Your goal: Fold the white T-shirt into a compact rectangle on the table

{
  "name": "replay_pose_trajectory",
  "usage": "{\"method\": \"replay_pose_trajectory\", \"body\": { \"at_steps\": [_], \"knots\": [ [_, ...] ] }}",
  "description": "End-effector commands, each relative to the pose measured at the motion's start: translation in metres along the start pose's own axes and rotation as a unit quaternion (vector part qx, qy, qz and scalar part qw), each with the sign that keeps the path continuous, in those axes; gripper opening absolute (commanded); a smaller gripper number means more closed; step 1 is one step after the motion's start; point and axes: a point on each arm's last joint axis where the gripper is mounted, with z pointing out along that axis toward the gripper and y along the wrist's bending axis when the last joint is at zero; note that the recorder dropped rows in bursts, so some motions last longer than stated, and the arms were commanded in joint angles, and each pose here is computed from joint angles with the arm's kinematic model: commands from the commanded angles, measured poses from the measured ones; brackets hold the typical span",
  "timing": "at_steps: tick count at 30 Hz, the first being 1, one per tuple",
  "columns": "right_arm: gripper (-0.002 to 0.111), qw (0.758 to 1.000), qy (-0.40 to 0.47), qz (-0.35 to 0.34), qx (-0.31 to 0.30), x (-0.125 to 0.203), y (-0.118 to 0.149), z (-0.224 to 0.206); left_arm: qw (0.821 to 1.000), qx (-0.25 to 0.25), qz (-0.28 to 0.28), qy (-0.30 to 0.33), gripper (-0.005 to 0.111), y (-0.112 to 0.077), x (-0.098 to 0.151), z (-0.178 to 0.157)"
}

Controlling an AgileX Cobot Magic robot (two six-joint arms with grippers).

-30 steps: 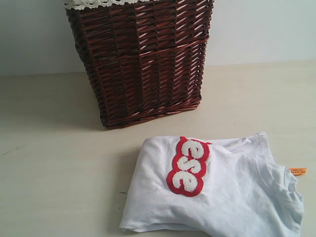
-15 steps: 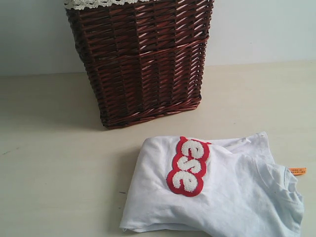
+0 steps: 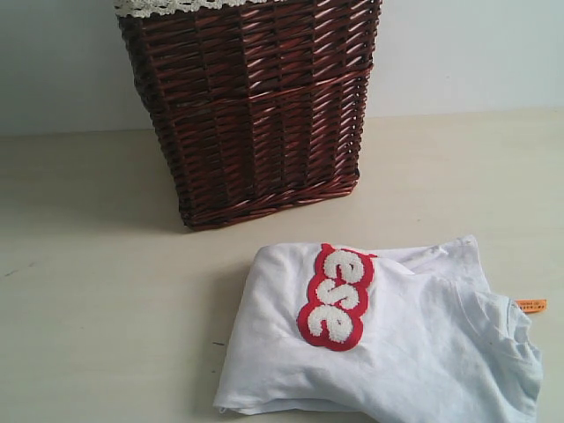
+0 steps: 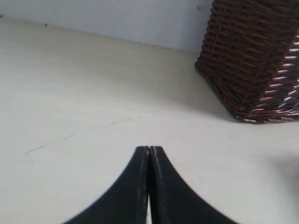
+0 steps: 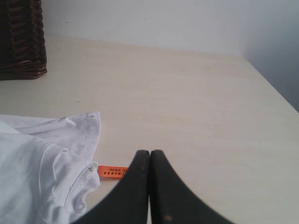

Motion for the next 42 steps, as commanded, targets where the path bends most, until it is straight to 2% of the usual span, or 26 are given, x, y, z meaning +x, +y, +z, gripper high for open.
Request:
{"method": "replay_pose_trajectory", "body": {
  "at_steps": [1,11,13,16,18,20,23,26,29,33,36,40,42],
  "knots": [
    [0.000,1.000,0.002,-0.004,0.000,0.002,0.000,0.000,1.000,0.004,-0.007,0.001,0.000,-0.001,0.000,0.000],
    [0.000,1.000,0.001,-0.005,-0.002,0.001,0.000,0.000,1.000,0.004,-0.007,0.001,0.000,-0.001,0.000,0.000],
    [0.000,1.000,-0.005,-0.001,-0.026,0.001,0.004,0.000,1.000,0.004,-0.007,0.001,0.000,-0.001,0.000,0.000],
    [0.000,0.994,-0.009,0.065,-0.083,-0.001,0.012,-0.001,1.000,0.004,-0.007,0.001,0.000,-0.001,0.000,0.000],
    [0.000,0.994,0.005,0.003,-0.110,-0.009,0.015,-0.003,1.000,0.004,-0.007,0.001,0.000,-0.001,0.000,0.000],
    [0.000,0.986,0.029,-0.103,-0.127,-0.028,0.013,-0.005,1.000,0.004,-0.007,0.001,0.000,-0.001,0.000,0.000],
    [0.000,0.973,0.070,-0.159,-0.153,-0.064,0.010,-0.002,1.000,0.004,-0.007,0.001,0.000,-0.001,0.000,0.000],
    [0.000,0.974,0.080,-0.129,-0.165,-0.104,0.009,0.015,1.000,0.004,-0.007,0.001,0.000,-0.001,0.000,0.000],
    [0.000,0.973,0.136,-0.035,-0.182,-0.127,0.010,0.034,1.000,0.004,-0.007,0.001,0.000,-0.001,0.000,0.000],
    [0.000,0.944,0.248,0.031,-0.217,-0.137,0.016,0.050,1.000,0.004,-0.007,0.001,0.000,-0.001,0.000,0.000],
    [0.000,0.945,0.238,0.055,-0.218,-0.142,0.017,0.055,1.000,0.004,-0.007,0.001,0.000,-0.001,0.000,0.000],
    [0.000,0.960,0.182,0.100,-0.189,-0.152,0.013,0.060,1.000,0.004,-0.007,0.001,0.000,-0.001,0.000,0.000],
    [0.000,0.963,0.179,0.083,-0.182,-0.152,0.012,0.061,1.000,0.004,-0.007,0.001,0.000,-0.001,0.000,0.000]
  ]
}}
